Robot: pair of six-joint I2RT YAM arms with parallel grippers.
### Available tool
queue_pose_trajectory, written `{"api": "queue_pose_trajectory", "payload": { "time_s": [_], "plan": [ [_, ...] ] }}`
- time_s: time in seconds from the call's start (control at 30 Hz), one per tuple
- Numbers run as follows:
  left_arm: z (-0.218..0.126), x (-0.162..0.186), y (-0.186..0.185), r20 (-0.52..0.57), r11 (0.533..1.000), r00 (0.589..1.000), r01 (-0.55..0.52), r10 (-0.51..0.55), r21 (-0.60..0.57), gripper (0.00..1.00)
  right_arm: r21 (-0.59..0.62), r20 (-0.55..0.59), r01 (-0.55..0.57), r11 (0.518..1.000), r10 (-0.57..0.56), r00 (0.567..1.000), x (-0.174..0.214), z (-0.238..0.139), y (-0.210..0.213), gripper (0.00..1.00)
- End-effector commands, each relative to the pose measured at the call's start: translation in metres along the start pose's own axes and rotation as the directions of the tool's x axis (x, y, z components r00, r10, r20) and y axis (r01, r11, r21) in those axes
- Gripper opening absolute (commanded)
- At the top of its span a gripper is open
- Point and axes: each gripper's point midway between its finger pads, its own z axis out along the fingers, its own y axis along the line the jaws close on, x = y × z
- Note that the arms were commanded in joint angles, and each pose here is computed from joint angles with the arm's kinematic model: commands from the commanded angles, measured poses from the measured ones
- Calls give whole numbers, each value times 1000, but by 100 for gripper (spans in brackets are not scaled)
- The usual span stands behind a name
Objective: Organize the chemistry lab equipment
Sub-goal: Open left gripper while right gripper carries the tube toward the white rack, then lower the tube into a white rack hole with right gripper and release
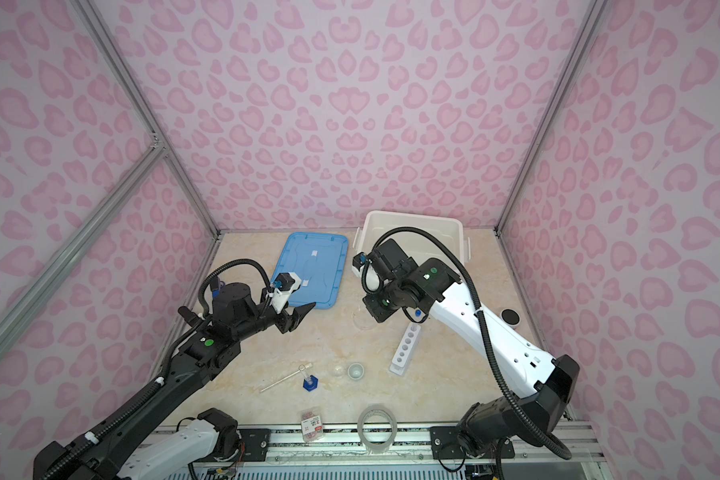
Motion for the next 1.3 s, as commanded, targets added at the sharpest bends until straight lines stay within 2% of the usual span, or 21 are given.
{"api": "queue_pose_trajectory", "payload": {
  "time_s": [0.0, 0.2, 0.53, 0.7, 1.27],
  "plan": [
    [0, -12, 11, 21, 997, 998, 54, -53, -50, 69, 133, -59, -55, 990, 64, 996, 27, -5, -23, 13],
    [-1, -13, 11, 26, 997, 998, 60, -58, -49, 69, 212, -81, -109, 971, 128, 988, 52, -1, -41, 13],
    [-1, -11, 9, 21, 998, 999, 49, -48, -42, 69, 261, -46, -177, 949, 195, 980, 62, 12, -63, 13],
    [1, -8, 9, 12, 998, 999, 47, -46, -40, 69, 267, -13, -200, 943, 211, 977, 60, 16, -71, 13],
    [4, -5, 9, -3, 999, 999, 42, -42, -34, 68, 251, -51, -215, 944, 234, 971, 74, 32, -74, 13]
  ]
}}
